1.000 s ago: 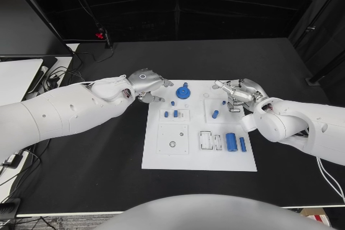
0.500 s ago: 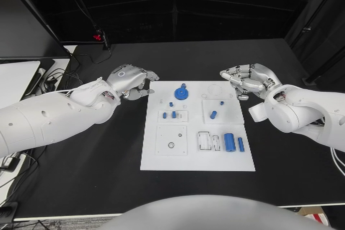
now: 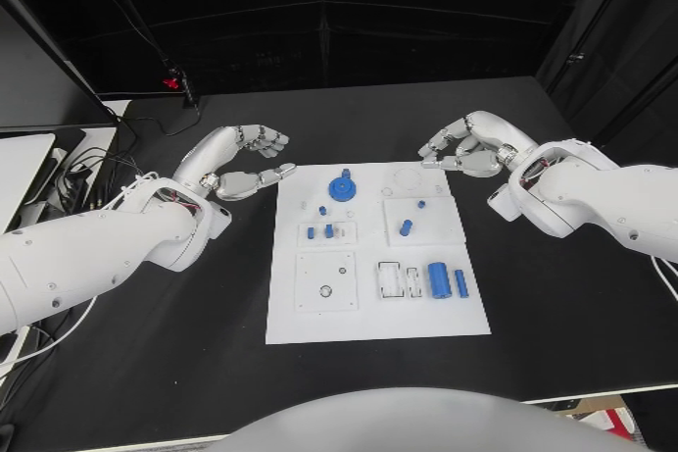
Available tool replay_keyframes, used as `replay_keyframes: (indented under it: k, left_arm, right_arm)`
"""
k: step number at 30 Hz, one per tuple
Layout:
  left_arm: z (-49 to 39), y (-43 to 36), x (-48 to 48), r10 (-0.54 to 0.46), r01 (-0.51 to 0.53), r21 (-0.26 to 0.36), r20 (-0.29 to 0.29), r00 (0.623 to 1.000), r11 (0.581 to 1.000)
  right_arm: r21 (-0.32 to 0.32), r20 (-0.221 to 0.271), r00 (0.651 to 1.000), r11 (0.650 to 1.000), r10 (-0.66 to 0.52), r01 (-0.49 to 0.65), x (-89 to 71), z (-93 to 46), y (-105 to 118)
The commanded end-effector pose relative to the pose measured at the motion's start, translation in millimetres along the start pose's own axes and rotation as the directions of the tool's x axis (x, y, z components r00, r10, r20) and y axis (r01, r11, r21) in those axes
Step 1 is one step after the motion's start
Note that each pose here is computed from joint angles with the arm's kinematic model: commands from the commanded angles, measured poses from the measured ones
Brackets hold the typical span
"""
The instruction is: Assemble the parts on the task board
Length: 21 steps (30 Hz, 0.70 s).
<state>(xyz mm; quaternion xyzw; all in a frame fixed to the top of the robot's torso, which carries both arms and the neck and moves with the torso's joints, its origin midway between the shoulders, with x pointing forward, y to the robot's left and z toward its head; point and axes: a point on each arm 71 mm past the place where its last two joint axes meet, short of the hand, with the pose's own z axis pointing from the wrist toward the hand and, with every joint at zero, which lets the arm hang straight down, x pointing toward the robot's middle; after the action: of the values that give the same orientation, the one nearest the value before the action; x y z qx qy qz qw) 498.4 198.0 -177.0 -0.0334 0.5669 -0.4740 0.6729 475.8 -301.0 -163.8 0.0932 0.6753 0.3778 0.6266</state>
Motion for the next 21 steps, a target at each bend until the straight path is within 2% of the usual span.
replay_keyframes:
  k: [1, 7, 15, 21]
  left_arm:
    - [-0.7, 0.2, -4.3, -0.298, 0.305, -0.043, 0.123, 0.946, 0.951]
    - [-3.0, -5.6, -0.4, -0.415, 0.423, -0.033, 0.141, 0.899, 0.905]
    - [-6.3, -8.9, -0.9, -0.445, 0.453, -0.018, 0.16, 0.881, 0.891]
    - [-7.7, -9.1, -2.3, -0.443, 0.453, -0.016, 0.173, 0.88, 0.892]
  right_arm:
    - [-0.048, -0.07, 0.97, 0.972, -0.233, 0.23, 8.7, 1.2, 1]
    - [-0.075, -0.145, 0.926, 0.937, -0.349, 0.341, 26.8, 0.9, 1]
    - [-0.095, -0.195, 0.88, 0.902, -0.432, 0.422, 41.7, 2.6, 3]
    - [-0.088, -0.224, 0.858, 0.886, -0.463, 0.455, 46.3, 4.3, 3]
